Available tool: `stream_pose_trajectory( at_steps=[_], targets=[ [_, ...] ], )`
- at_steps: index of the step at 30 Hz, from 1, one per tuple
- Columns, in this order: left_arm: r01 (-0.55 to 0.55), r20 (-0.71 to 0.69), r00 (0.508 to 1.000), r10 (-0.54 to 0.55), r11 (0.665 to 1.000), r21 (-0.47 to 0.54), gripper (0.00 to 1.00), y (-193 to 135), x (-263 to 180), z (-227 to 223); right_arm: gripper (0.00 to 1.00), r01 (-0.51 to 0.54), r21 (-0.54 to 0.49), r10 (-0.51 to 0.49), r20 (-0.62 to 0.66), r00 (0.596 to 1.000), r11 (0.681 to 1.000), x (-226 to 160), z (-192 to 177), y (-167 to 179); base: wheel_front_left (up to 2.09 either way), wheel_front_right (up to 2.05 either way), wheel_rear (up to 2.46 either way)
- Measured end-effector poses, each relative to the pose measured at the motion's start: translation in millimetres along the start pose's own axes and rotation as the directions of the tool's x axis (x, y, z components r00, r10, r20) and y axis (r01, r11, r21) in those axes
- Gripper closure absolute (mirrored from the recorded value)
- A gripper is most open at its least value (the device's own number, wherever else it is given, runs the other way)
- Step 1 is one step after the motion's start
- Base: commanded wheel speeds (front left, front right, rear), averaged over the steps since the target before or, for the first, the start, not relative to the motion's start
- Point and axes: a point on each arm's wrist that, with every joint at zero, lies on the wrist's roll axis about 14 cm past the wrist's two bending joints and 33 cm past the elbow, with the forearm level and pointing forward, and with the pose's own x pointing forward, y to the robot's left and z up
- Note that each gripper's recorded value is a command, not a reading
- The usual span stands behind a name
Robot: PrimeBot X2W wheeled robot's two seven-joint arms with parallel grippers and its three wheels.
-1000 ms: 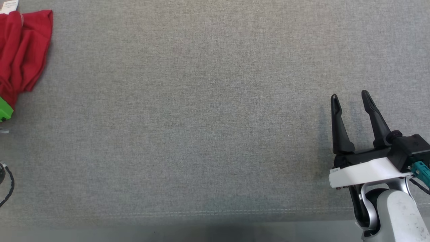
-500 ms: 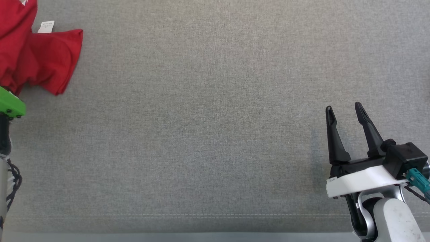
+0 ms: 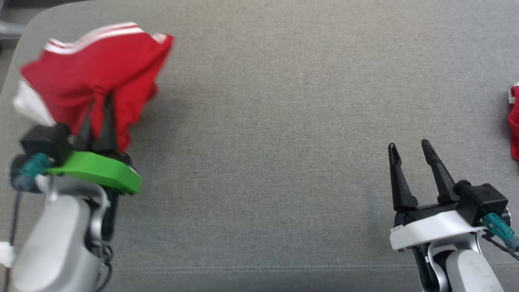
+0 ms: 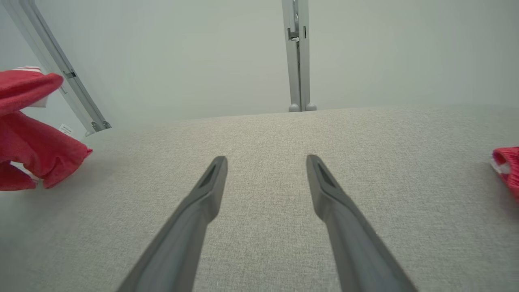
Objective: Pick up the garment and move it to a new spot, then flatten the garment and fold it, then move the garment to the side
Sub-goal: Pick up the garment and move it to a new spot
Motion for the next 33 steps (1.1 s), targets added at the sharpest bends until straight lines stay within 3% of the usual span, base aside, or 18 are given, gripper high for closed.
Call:
stream_pose_trajectory(
  at_steps=[5, 11, 20, 32, 33],
  targets=[
    [0.140, -0.078, 0.987, -0.144, 0.989, -0.046, 1.00, -61.2, -16.2, -16.9, 0.00, 0.040, -0.004, -0.040, 0.020, 0.999, 0.999, -9.9, 7.8, -11.9, 0.00, 0.00, 0.00],
    [0.311, -0.146, 0.936, -0.321, 0.946, -0.092, 1.00, -130.3, -23.6, -34.5, 0.00, 0.102, -0.005, -0.102, 0.034, 0.994, 0.995, -22.4, 13.3, -30.5, 0.00, 0.00, 0.00],
    [0.597, -0.148, 0.780, -0.608, 0.794, -0.112, 1.00, -248.2, -13.5, -40.2, 0.00, 0.198, -0.007, -0.197, 0.058, 0.979, 0.980, -38.2, 19.6, -60.1, 0.00, 0.00, 0.00],
    [0.756, -0.236, 0.587, -0.774, 0.629, -0.183, 1.00, -338.4, -11.4, -91.3, 0.00, 0.388, 0.000, -0.388, 0.028, 0.921, 0.922, -85.9, 8.2, -111.0, 0.00, 0.00, 0.00],
    [0.760, -0.242, 0.576, -0.781, 0.620, -0.195, 0.68, -343.0, -13.1, -96.4, 0.00, 0.398, -0.001, -0.398, 0.025, 0.917, 0.917, -88.7, 7.3, -113.3, 0.00, 0.00, 0.00]
  ],
)
